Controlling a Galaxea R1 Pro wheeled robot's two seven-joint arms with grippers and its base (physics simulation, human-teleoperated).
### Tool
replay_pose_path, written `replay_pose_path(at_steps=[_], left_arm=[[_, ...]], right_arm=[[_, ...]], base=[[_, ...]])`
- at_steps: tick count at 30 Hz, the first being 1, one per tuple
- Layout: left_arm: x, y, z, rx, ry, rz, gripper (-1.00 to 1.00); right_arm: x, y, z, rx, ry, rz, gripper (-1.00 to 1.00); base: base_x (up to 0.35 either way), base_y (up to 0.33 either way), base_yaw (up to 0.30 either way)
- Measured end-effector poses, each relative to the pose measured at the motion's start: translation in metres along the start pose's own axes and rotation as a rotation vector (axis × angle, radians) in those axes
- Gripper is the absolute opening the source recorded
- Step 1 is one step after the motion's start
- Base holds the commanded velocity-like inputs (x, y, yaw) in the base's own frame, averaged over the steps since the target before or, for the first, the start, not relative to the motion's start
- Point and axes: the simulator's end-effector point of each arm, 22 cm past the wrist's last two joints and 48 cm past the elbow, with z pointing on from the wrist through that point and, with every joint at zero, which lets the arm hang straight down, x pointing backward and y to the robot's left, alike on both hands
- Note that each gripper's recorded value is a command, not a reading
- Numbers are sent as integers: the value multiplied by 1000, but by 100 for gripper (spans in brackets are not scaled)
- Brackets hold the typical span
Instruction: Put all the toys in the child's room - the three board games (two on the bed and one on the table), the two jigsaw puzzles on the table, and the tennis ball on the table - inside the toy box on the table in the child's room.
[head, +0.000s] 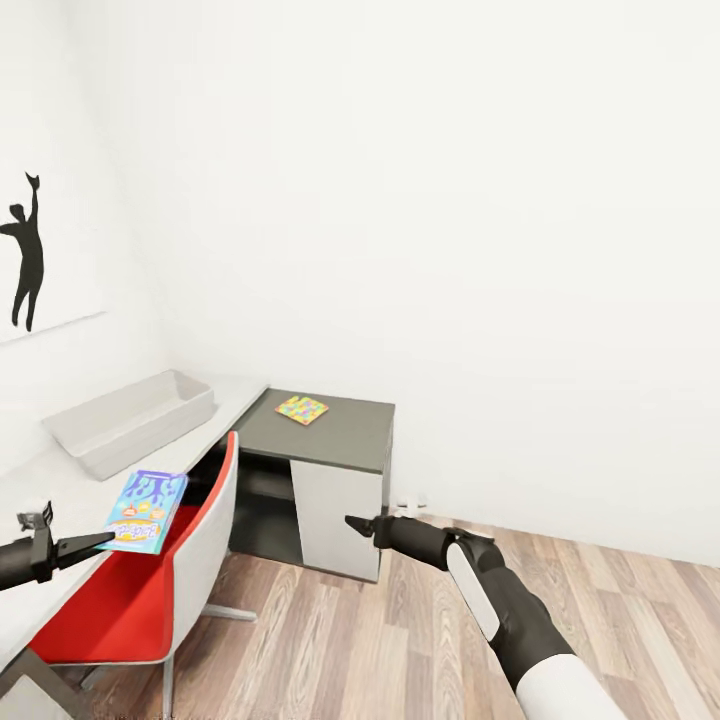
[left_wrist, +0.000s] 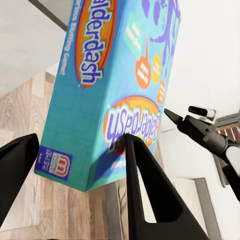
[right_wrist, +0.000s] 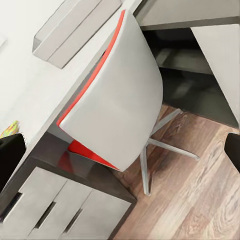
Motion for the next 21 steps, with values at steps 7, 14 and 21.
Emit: replay_pose_path(at_steps=[7,14,21], left_arm=[[-8,1,-6,4,-38,-11,-100],[-10,5,-11,-8,-42,-25,-100],[-13,8,-17,-15,-55,-28,-100]], right_arm=[[3,-1,2,-2,4,5,100],[7,-1,4,-4,10,10,100],[10,-2,6,-4,16,13,100]], base=[[0,0,245],[10,0,245],[246,0,245]])
